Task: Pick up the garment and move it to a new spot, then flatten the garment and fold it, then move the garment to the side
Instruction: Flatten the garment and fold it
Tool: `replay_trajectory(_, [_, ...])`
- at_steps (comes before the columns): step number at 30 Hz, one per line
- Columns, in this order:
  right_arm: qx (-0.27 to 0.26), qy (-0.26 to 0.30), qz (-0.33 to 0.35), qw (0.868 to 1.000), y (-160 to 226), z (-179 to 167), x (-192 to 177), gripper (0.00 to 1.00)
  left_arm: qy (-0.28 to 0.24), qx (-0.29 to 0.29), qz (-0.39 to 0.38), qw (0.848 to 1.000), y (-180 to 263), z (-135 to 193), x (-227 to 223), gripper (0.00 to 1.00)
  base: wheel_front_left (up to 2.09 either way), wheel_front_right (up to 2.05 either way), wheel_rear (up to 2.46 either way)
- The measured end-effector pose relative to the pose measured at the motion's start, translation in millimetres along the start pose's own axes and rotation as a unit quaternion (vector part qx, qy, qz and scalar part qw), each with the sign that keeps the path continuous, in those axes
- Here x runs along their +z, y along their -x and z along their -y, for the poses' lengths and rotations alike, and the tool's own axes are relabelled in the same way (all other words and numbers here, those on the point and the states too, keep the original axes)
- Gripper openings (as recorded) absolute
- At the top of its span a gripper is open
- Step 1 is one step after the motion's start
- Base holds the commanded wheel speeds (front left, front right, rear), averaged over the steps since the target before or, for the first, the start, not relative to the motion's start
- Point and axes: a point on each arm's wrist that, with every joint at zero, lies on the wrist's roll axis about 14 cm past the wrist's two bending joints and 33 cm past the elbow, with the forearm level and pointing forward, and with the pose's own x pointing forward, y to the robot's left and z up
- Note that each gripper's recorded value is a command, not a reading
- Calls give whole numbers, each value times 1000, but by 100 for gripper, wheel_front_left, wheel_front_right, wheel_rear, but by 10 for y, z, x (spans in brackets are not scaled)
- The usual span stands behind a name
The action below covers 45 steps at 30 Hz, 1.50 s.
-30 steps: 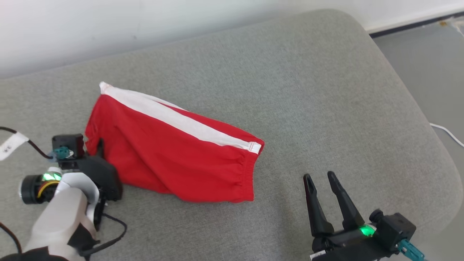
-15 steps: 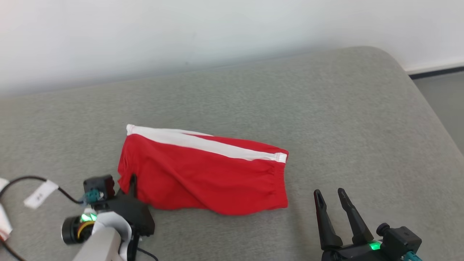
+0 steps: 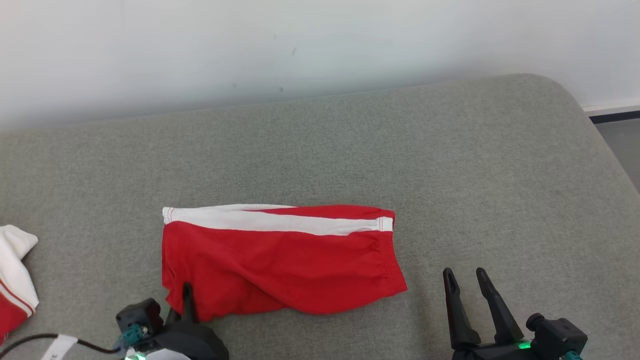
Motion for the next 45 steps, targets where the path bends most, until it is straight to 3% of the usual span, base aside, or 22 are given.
replay_trajectory(3, [2,1,-5,1000,-9,-13,-33,100,-4,4,1,1000,76,-27,-43,0,0,0,0])
replay_trajectory(6, [3,1,-7,1000,-20,-22,-50,100,-15,-2,17,1000,105,11,36,49,0,0,0])
replay_trajectory(7, [4,1,-7,1000,-26,-26,-47,100,-22,-3,26,999,116,15,80,100,0,0,0])
replay_trajectory(15, [7,5,-2,1000,-56,-37,-19,100,-53,-15,108,993,247,6,549,100,0,0,0])
replay_trajectory(23, [4,10,5,1000,-73,-9,30,100,-85,8,158,984,559,-225,775,100,0,0,0])
replay_trajectory(32, [18,16,-20,1000,-108,-86,-130,100,-93,53,160,981,890,-545,699,100,0,0,0])
replay_trajectory(45, [36,19,-36,999,-187,-200,-230,100,-136,19,169,976,980,-473,737,100,0,0,0])
